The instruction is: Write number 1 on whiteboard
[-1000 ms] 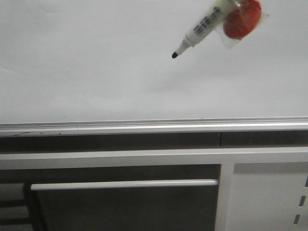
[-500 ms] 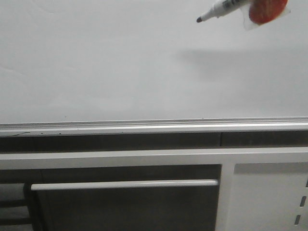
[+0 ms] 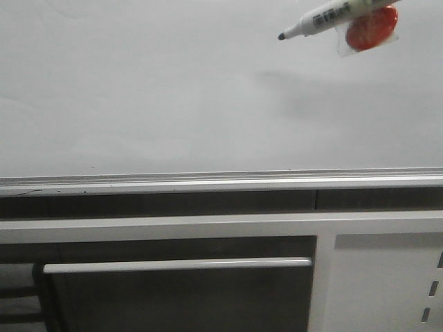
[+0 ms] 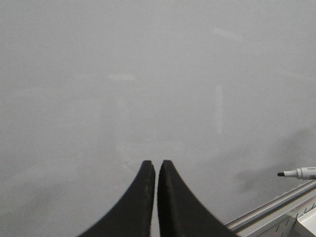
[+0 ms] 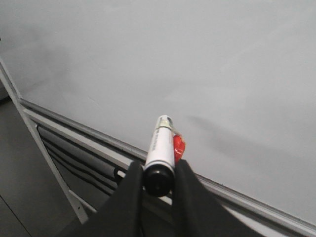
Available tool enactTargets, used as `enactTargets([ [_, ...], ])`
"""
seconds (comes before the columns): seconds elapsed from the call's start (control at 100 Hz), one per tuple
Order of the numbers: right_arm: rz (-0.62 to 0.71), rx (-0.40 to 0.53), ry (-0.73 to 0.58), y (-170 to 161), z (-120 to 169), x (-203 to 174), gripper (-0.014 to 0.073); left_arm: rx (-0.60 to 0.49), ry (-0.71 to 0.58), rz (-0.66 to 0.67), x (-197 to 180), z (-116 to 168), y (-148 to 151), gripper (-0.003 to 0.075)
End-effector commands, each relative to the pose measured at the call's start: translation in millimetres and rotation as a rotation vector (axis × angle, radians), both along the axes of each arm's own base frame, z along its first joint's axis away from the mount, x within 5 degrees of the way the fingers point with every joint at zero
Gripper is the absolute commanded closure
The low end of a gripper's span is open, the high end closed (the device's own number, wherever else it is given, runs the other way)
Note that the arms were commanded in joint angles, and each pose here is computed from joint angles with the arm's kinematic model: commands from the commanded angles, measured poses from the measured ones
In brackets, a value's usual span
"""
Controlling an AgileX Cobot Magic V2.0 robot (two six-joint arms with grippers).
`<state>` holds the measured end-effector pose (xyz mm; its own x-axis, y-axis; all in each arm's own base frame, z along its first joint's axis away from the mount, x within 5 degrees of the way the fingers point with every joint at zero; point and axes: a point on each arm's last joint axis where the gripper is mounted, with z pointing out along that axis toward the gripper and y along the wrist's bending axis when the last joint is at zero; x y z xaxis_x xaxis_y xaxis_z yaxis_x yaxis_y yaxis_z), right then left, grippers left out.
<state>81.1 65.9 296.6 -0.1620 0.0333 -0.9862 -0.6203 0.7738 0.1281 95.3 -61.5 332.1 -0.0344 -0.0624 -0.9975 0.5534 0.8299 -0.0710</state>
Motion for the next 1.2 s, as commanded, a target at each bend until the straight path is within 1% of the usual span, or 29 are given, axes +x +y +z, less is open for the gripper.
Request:
enactTargets([
  [0.0, -0.039, 0.100, -0.109, -2, 17, 3, 0.0638, -0.040, -0.021, 0.034, 1, 8, 3, 0.0741],
  [0.18, 0.017, 0.113, -0.121, 3, 19, -1, 0.0638, -0.039, 0.001, 0.044, 3, 0, 3, 0.0741],
  [0.25, 0.011, 0.112, -0.124, 4, 18, 1, 0.0638, -0.039, 0.001, 0.047, 3, 0, 3, 0.0741],
  [0.44, -0.002, 0.061, -0.107, 13, 12, 13, 0.0638, -0.041, -0.002, 0.053, 3, 0, 4, 0.0741],
  [1.19, -0.053, 0.039, -0.123, 25, 7, 33, 0.0638, -0.041, -0.003, 0.054, 3, 0, 4, 0.0741],
])
